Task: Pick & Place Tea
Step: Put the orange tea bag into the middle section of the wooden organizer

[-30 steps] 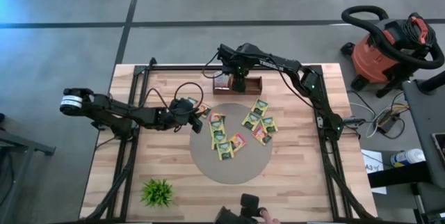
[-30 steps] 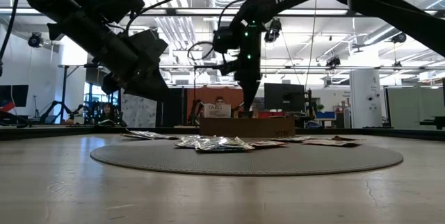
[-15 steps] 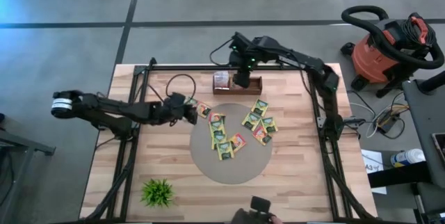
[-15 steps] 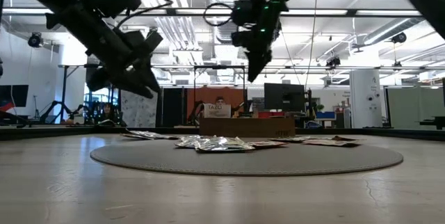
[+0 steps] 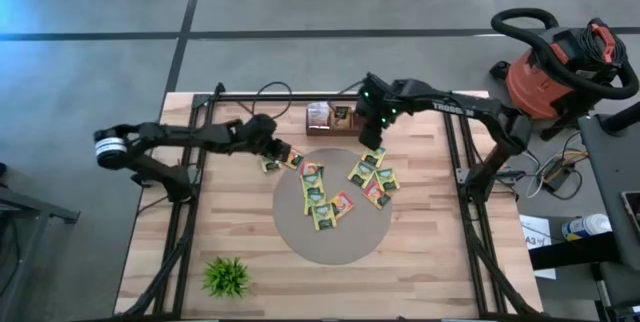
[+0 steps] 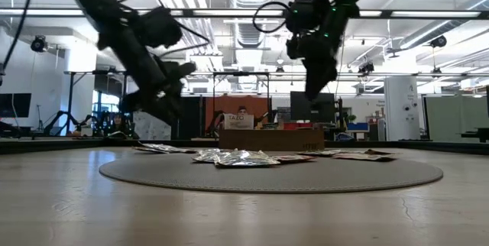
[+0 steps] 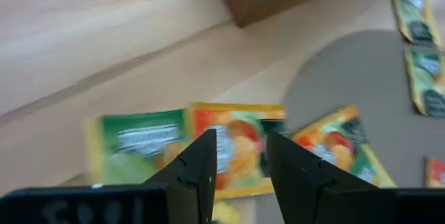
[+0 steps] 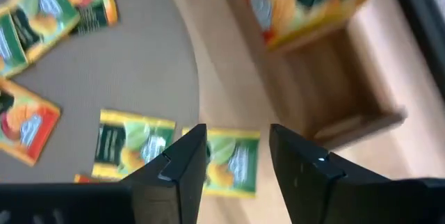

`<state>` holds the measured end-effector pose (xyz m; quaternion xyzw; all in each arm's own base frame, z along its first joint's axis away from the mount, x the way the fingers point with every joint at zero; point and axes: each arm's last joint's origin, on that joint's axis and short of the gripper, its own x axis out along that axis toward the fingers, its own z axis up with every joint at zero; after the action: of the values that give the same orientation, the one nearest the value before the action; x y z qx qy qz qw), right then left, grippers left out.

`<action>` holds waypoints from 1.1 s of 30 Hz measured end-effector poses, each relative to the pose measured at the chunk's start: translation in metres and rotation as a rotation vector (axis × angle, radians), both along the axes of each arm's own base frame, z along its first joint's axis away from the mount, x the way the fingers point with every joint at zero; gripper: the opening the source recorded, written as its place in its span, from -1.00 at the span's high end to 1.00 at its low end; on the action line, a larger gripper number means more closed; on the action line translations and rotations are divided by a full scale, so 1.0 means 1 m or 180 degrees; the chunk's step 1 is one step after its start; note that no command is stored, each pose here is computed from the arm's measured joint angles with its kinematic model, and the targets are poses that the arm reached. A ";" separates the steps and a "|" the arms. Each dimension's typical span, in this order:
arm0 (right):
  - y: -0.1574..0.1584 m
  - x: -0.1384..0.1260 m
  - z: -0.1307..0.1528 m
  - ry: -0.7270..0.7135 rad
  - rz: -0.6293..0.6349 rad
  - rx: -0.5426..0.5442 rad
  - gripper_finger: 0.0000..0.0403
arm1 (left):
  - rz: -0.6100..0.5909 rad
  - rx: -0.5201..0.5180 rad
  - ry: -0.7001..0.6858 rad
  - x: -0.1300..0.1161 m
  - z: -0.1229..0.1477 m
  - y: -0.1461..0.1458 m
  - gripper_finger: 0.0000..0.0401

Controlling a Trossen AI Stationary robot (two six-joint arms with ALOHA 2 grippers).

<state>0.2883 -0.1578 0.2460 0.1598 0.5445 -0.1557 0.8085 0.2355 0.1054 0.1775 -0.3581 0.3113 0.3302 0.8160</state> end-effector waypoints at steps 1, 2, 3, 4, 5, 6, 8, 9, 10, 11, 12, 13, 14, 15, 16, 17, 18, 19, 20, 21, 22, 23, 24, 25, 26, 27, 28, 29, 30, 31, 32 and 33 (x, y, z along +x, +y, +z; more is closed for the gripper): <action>0.003 -0.003 -0.002 0.0024 -0.0013 0.0026 0.24 | -0.0064 -0.0018 0.0000 0.005 0.000 0.002 0.40; 0.006 -0.005 -0.004 0.0030 -0.0031 0.0046 0.24 | -0.0113 -0.0001 0.0027 0.010 -0.001 0.004 0.40; 0.009 -0.008 -0.005 0.0032 -0.0044 0.0062 0.24 | -0.0156 0.0014 0.0056 0.015 -0.002 0.006 0.40; 0.012 -0.010 -0.007 0.0047 -0.0047 0.0087 0.24 | -0.0186 0.0016 0.0102 0.020 -0.004 0.008 0.40; 0.015 -0.011 -0.007 0.0030 -0.0055 0.0101 0.24 | -0.0197 -0.0006 0.0164 0.024 -0.007 0.010 0.40; 0.017 -0.013 -0.007 0.0001 -0.0069 0.0100 0.24 | -0.0200 -0.0047 0.0245 0.028 -0.010 0.011 0.40; 0.023 -0.015 -0.006 -0.0028 -0.0075 0.0109 0.24 | -0.0217 -0.0122 0.0407 0.035 -0.016 0.014 0.40; 0.025 -0.015 -0.006 -0.0048 -0.0081 0.0112 0.24 | -0.0232 -0.0163 0.0486 0.038 -0.018 0.015 0.40; 0.028 -0.015 -0.006 -0.0076 -0.0077 0.0115 0.24 | -0.0249 -0.0196 0.0567 0.041 -0.020 0.015 0.40; 0.030 -0.015 -0.006 -0.0103 -0.0069 0.0148 0.24 | -0.0262 -0.0224 0.0638 0.042 -0.021 0.016 0.40; 0.031 -0.015 -0.006 -0.0141 -0.0067 0.0192 0.24 | -0.0275 -0.0250 0.0706 0.044 -0.022 0.016 0.40; 0.033 -0.014 -0.007 -0.0185 -0.0063 0.0238 0.24 | -0.0285 -0.0273 0.0769 0.044 -0.022 0.016 0.40; 0.035 -0.013 -0.007 -0.0221 -0.0063 0.0276 0.24 | -0.0297 -0.0284 0.0807 0.044 -0.021 0.016 0.40; 0.036 -0.012 -0.007 -0.0245 -0.0056 0.0313 0.24 | -0.0301 -0.0277 0.0800 0.045 -0.019 0.016 0.40; 0.038 -0.010 -0.007 -0.0262 -0.0049 0.0327 0.24 | -0.0305 -0.0261 0.0770 0.045 -0.016 0.016 0.40; 0.039 -0.008 -0.008 -0.0291 -0.0048 0.0330 0.24 | -0.0310 -0.0253 0.0758 0.045 -0.013 0.015 0.40; 0.040 -0.006 -0.008 -0.0321 -0.0049 0.0333 0.24 | -0.0317 -0.0240 0.0730 0.044 -0.010 0.014 0.40; 0.042 -0.004 -0.009 -0.0341 -0.0031 0.0336 0.24 | -0.0310 -0.0223 0.0692 0.043 -0.005 0.013 0.40; 0.043 -0.001 -0.010 -0.0367 -0.0012 0.0344 0.24 | -0.0302 -0.0199 0.0681 0.042 -0.002 0.011 0.40; 0.045 0.002 -0.010 -0.0430 0.0019 0.0360 0.24 | -0.0300 -0.0177 0.0679 0.041 0.002 0.010 0.40; 0.045 0.005 -0.011 -0.0487 0.0029 0.0379 0.24 | -0.0296 -0.0163 0.0707 0.039 0.004 0.008 0.40; 0.046 0.008 -0.012 -0.0529 0.0033 0.0409 0.24 | -0.0283 -0.0131 0.0741 0.037 0.006 0.006 0.40; 0.047 0.011 -0.013 -0.0587 0.0034 0.0432 0.24 | -0.0282 -0.0115 0.0761 0.036 0.008 0.004 0.40; 0.047 0.015 -0.014 -0.0640 0.0027 0.0451 0.24 | -0.0288 -0.0107 0.0793 0.034 0.009 0.002 0.40; 0.048 0.018 -0.016 -0.0676 0.0012 0.0461 0.24 | -0.0288 -0.0089 0.0805 0.033 0.010 0.001 0.40; 0.048 0.021 -0.018 -0.0707 -0.0018 0.0473 0.24 | -0.0296 -0.0086 0.0798 0.032 0.010 0.000 0.40; 0.047 0.024 -0.021 -0.0726 -0.0053 0.0489 0.24 | -0.0303 -0.0093 0.0820 0.031 0.008 -0.001 0.40; 0.047 0.027 -0.023 -0.0735 -0.0081 0.0505 0.24 | -0.0311 -0.0105 0.0847 0.030 0.006 -0.002 0.40; 0.046 0.030 -0.025 -0.0744 -0.0103 0.0516 0.24 | -0.0305 -0.0121 0.0866 0.029 0.004 -0.003 0.40; 0.046 0.032 -0.027 -0.0734 -0.0118 0.0531 0.24 | -0.0287 -0.0144 0.0877 0.028 0.002 -0.004 0.40; 0.045 0.034 -0.029 -0.0719 -0.0137 0.0545 0.24 | -0.0271 -0.0160 0.0884 0.027 0.000 -0.005 0.40; 0.044 0.036 -0.030 -0.0715 -0.0153 0.0554 0.24 | -0.0257 -0.0179 0.0902 0.026 -0.001 -0.005 0.40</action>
<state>0.3242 -0.1134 0.2161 0.2587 0.4581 -0.1083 0.8435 0.2612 0.1001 0.1764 -0.3178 0.4466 0.3355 0.7661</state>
